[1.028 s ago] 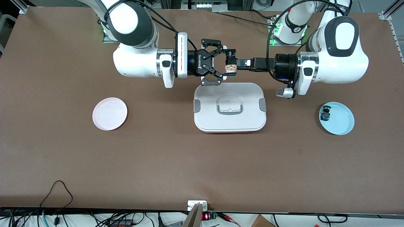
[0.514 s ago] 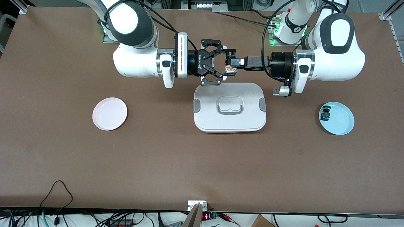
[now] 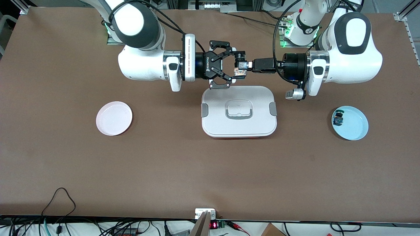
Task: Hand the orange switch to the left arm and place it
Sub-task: 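Grasp the orange switch with the left gripper from the right gripper, then open the right gripper and pull it back while the left gripper withdraws, then lower the switch onto the blue plate while the right gripper retreats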
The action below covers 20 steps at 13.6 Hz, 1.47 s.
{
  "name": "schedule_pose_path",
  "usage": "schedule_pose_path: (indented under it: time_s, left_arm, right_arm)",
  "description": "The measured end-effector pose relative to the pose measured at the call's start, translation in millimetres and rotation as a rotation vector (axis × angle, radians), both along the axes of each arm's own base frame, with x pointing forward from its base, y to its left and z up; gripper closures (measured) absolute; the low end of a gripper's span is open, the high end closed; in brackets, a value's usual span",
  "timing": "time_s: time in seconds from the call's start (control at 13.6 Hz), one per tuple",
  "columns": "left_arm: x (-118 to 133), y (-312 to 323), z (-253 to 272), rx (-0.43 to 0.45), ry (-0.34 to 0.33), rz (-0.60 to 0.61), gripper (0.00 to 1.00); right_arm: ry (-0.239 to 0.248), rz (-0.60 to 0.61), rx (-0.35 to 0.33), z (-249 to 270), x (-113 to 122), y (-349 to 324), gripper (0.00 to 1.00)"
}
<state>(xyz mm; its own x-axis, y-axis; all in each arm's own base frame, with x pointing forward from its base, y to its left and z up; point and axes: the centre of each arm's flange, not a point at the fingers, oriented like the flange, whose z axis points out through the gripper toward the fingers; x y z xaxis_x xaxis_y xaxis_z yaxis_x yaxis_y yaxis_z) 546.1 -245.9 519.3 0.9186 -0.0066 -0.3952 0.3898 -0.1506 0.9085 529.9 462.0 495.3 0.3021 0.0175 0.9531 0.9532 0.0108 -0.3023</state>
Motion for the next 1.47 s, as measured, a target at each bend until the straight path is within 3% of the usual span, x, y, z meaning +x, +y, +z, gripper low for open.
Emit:
schedule_pose_path:
  time_s: [0.15, 0.29, 0.51, 0.66, 0.95, 1.18, 1.32, 1.47]
  left_arm:
    - [0.7, 1.4, 0.5, 0.000, 0.001, 0.003, 0.66]
    - [6.5, 14.8, 0.4, 0.001, 0.002, 0.028, 0.66]
    - [13.6, 37.5, 0.9, -0.003, 0.005, 0.048, 0.66]
    - [18.8, 71.6, -3.8, 0.050, -0.001, 0.038, 0.66]
    - [16.6, 175.4, -26.8, 0.353, -0.012, -0.053, 0.66]
    - [10.2, 226.2, -45.6, 0.691, -0.023, -0.155, 0.66]
    - [11.1, 256.4, -71.3, 0.911, -0.021, -0.227, 0.66]
    - [17.7, 288.9, -102.9, 1.126, -0.029, -0.309, 0.66]
  right_arm:
    - [-0.002, 0.000, 0.001, 0.7, 0.1, -0.1, 0.22]
    - [-0.004, -0.004, 0.000, 1.0, 1.2, -1.5, 0.02]
    - [-0.005, -0.008, -0.002, 0.8, 2.9, -3.4, 0.00]
    - [-0.008, -0.021, -0.002, 2.5, 8.5, -10.5, 0.00]
    - [-0.026, -0.006, 0.006, -2.6, 47.7, -76.8, 0.00]
    - [-0.039, 0.061, -0.084, -17.4, 82.8, -166.3, 0.00]
    - [0.004, 0.114, -0.191, -23.4, 92.3, -221.8, 0.00]
    - [0.092, 0.170, -0.291, -27.5, 89.7, -254.1, 0.00]
